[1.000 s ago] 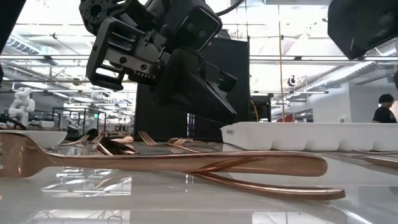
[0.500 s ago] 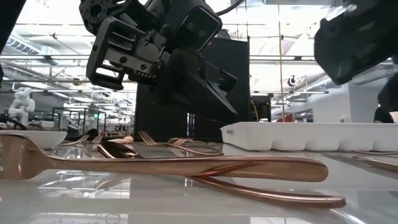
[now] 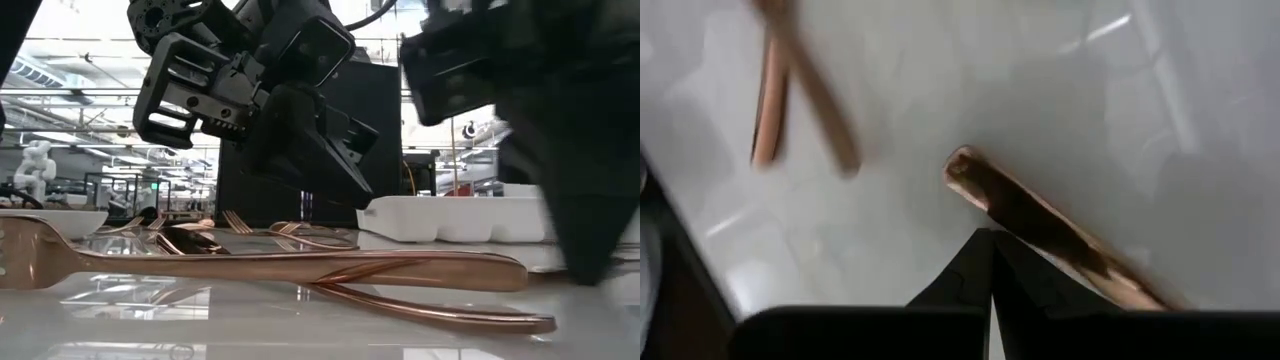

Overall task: Sort silverware
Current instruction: Put the bronze knife into the silverware tray

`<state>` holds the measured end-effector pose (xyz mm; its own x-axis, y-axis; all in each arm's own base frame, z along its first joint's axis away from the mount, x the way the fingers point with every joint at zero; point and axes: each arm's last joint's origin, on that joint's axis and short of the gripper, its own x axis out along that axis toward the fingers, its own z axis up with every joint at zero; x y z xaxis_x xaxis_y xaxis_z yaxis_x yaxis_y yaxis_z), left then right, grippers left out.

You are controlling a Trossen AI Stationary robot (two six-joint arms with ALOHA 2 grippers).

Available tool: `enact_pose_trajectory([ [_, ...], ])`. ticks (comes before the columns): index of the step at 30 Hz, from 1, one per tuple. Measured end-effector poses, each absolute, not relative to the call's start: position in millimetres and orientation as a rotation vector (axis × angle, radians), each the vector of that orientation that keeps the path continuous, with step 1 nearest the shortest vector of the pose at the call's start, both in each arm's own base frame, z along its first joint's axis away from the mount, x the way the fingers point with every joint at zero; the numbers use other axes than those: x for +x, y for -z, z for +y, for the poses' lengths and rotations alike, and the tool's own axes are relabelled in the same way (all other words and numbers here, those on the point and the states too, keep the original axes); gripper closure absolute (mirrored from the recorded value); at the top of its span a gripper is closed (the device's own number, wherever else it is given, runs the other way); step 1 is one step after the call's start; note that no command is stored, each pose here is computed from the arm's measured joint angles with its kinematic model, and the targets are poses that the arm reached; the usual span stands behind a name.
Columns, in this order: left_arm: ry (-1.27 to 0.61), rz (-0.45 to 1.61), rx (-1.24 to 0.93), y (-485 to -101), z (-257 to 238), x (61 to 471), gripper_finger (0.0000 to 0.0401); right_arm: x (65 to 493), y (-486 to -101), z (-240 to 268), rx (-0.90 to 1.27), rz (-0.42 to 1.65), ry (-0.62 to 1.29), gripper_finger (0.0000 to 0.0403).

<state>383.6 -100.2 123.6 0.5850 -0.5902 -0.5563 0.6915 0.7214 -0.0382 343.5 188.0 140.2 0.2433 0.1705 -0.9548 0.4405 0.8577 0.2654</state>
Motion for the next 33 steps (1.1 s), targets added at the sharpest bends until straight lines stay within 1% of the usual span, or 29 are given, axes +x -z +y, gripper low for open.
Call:
enact_pose_trajectory([
  [11,0.753,0.575,0.19,-124,-100,384,0.0401,359,-140,160,0.463,1.221,0.303,0.0403],
  [17,0.753,0.571,0.192,-124,-100,384,0.0401,363,-145,157,0.438,1.185,0.252,0.0403],
  [22,0.719,0.518,0.212,-129,-100,387,0.0401,351,-163,173,0.419,1.141,0.228,0.0403],
  [25,0.68,0.515,0.222,-128,-99,388,0.0401,340,-181,183,0.409,1.071,0.249,0.0403],
  [27,0.621,0.502,0.206,-130,-99,391,0.0399,331,-188,188,0.383,1.059,0.281,0.0403],
  [30,0.541,0.515,0.161,-131,-97,392,0.0382,314,-194,193,0.347,1.084,0.342,0.0403],
  [33,0.521,0.532,0.11,-131,-98,392,0.0355,299,-202,193,0.318,1.101,0.421,0.0403],
])
